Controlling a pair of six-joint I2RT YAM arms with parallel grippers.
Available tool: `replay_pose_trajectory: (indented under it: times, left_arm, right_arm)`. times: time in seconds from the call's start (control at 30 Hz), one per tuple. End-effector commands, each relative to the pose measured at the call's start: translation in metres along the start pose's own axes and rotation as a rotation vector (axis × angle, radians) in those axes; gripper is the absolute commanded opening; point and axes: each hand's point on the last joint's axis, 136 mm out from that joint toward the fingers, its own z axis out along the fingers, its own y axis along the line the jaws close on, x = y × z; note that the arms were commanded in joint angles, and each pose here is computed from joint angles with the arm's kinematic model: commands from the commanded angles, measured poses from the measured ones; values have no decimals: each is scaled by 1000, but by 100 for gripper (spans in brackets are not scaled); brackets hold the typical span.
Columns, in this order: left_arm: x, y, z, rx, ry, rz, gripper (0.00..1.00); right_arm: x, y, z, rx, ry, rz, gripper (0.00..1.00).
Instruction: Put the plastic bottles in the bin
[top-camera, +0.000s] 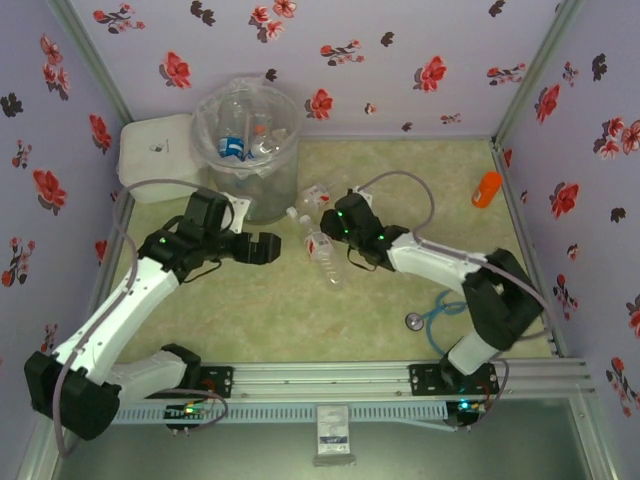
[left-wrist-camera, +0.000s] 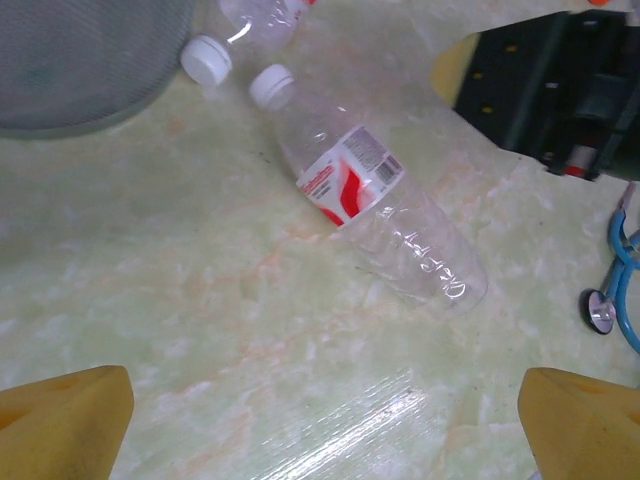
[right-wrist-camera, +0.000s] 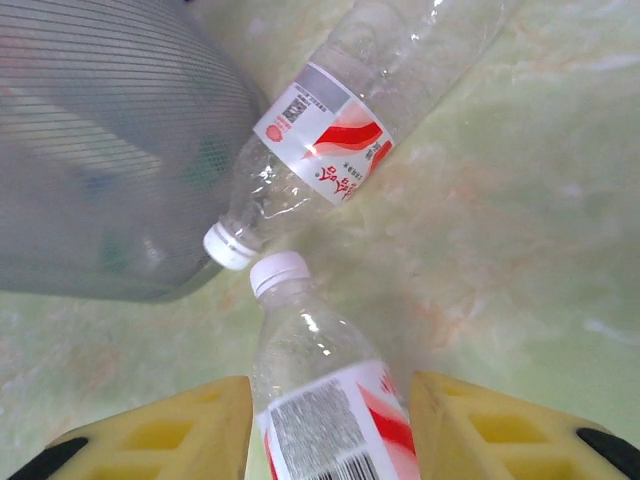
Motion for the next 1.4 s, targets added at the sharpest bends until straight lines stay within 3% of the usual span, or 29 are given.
replay_pose_trajectory:
  times: [0.0,0.13,0.33,0.4,0.53,0.7,1.1,1.23,1.37]
  left_arm:
    - [-15,-19,7,50,-19,-9,100]
    - [-14,-28,22,50,-4,-20,100]
    - [-19,-19,16,11,-74,-138,100]
    - [-19,-18,11,24,-110,-174,100]
    - [-19,-7,-4,14,-173,-297,100]
    - [-15,-11,-13,79,-245,-415,99]
    - [-4,-3,-9,79,-316,-548,98]
    - [-8,-9,-12,93,-311,-529,100]
    - [-14,-11,-13,114,-330,-545,100]
  right_arm:
    - [6,-10,-13,7,34,-89,48]
    - [32,-26,-24,68,190,-219,59]
    - [70,-25,-36,75,375,-485,95]
    - [80,-28,-34,64,411,-528,100]
    - [101,-27,-24,-10,443,-521,100]
    - [113,-42,-11,38,456,-509,98]
    - [104,-25,-26,-72,370,-412,60]
    - [96,-18,-44,-114,319,-379,58]
    - [99,-3,-62,-271,266,-304,53]
